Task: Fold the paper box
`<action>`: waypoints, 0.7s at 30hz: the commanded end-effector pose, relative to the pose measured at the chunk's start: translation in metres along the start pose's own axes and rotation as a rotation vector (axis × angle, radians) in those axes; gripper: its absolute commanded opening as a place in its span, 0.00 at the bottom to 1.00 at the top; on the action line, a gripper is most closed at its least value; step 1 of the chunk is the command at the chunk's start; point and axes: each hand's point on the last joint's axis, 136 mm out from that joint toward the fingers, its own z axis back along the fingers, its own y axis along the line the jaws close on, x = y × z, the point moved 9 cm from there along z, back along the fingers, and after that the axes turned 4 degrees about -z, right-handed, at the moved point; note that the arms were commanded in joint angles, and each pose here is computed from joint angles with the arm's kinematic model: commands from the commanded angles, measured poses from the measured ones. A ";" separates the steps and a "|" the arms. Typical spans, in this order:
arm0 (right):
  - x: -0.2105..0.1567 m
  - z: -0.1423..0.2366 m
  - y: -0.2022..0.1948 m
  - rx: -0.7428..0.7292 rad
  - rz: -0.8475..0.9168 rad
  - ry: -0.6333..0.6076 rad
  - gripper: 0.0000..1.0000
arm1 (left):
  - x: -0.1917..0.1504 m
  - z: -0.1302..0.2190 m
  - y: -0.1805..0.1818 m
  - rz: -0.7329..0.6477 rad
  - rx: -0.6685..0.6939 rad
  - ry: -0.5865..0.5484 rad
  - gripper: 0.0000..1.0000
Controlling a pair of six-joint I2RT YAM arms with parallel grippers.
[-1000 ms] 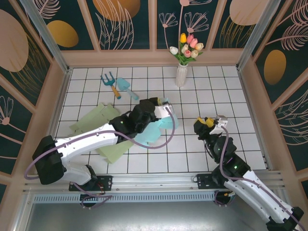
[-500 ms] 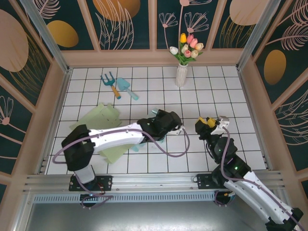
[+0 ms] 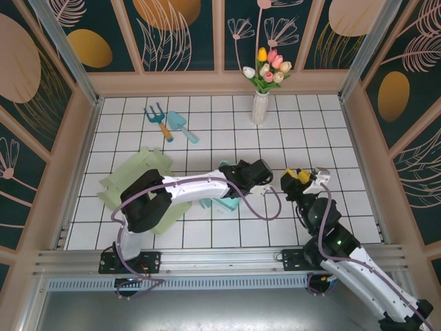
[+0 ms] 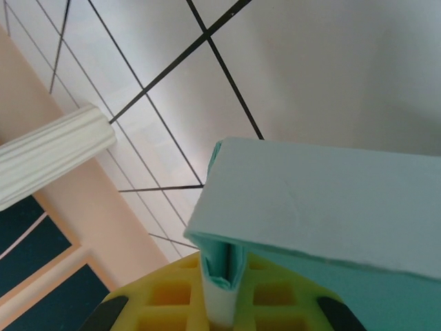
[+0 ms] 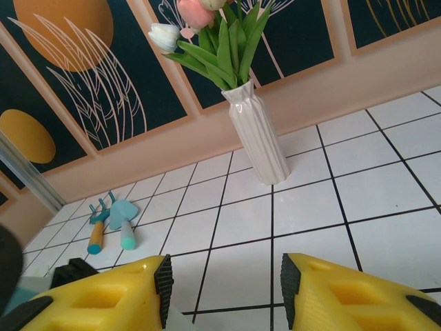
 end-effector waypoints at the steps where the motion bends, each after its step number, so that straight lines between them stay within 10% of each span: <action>1: -0.003 0.000 -0.003 -0.010 -0.010 -0.004 0.49 | 0.002 -0.030 -0.015 -0.018 -0.041 -0.021 0.00; 21: -0.006 0.000 -0.002 0.008 -0.018 0.004 0.49 | -0.003 -0.077 -0.040 0.032 -0.099 -0.045 0.18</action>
